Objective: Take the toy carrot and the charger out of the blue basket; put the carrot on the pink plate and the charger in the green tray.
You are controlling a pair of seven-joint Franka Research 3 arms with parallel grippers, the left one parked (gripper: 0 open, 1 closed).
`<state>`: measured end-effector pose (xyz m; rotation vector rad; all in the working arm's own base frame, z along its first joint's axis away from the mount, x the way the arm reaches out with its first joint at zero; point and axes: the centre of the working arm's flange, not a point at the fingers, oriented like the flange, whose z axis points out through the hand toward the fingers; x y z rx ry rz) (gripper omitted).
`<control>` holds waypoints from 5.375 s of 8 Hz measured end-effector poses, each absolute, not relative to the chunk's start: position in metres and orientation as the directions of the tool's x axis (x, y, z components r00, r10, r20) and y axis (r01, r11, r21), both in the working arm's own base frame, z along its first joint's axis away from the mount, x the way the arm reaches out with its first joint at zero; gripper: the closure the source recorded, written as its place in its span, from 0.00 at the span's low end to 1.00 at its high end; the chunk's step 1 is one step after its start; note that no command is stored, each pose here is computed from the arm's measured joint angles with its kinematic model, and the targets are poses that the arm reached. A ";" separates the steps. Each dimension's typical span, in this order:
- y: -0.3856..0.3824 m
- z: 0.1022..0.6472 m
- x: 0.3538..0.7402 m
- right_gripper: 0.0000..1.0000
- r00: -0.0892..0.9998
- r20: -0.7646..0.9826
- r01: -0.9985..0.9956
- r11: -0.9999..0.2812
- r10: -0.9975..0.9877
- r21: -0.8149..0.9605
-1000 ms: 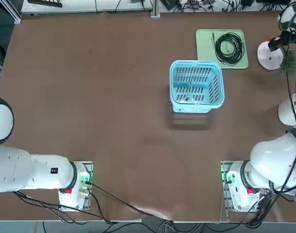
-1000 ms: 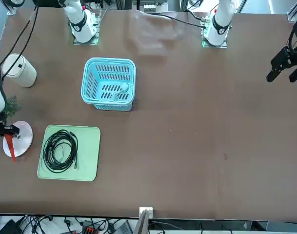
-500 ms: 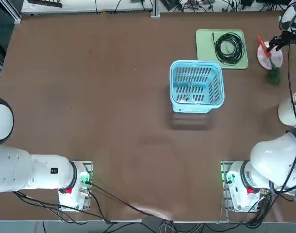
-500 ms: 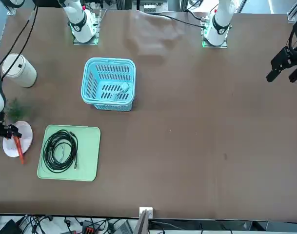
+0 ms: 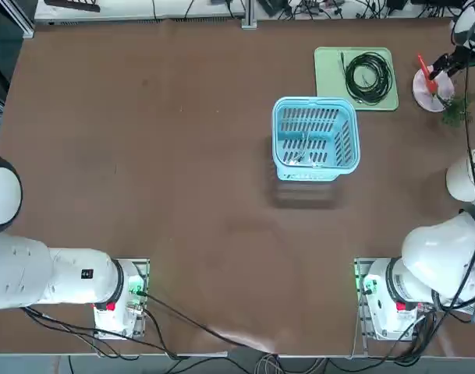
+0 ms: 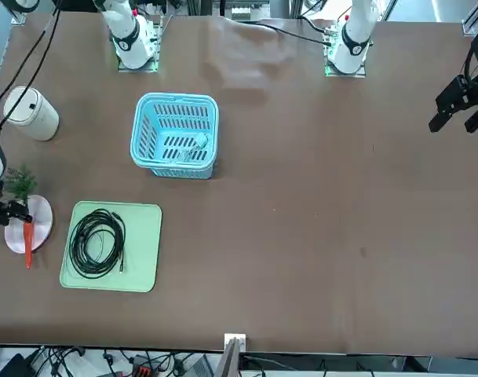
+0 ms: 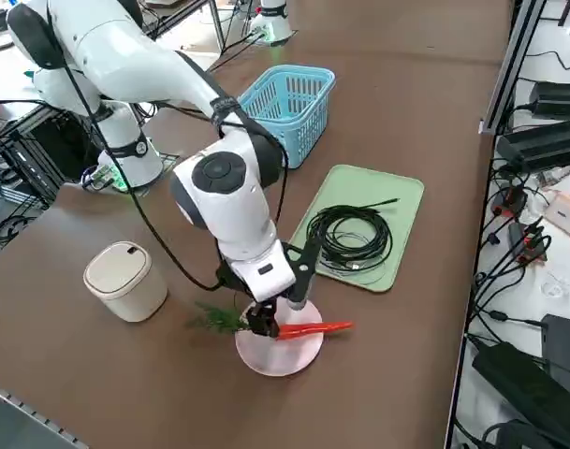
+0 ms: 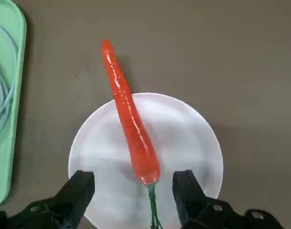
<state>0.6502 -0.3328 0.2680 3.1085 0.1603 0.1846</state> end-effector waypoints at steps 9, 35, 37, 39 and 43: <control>-0.058 0.520 0.643 0.00 0.993 -0.086 -0.075 -0.997 -0.078 0.030; 0.284 0.219 0.446 0.01 0.927 0.143 -0.350 -0.937 -0.347 -0.010; 0.286 0.221 0.448 0.18 0.927 0.150 -0.345 -0.938 -0.344 -0.016; 0.287 0.223 0.450 0.62 0.926 0.154 -0.345 -0.939 -0.344 -0.021; 0.289 0.226 0.452 0.97 0.928 0.158 -0.337 -0.941 -0.337 -0.024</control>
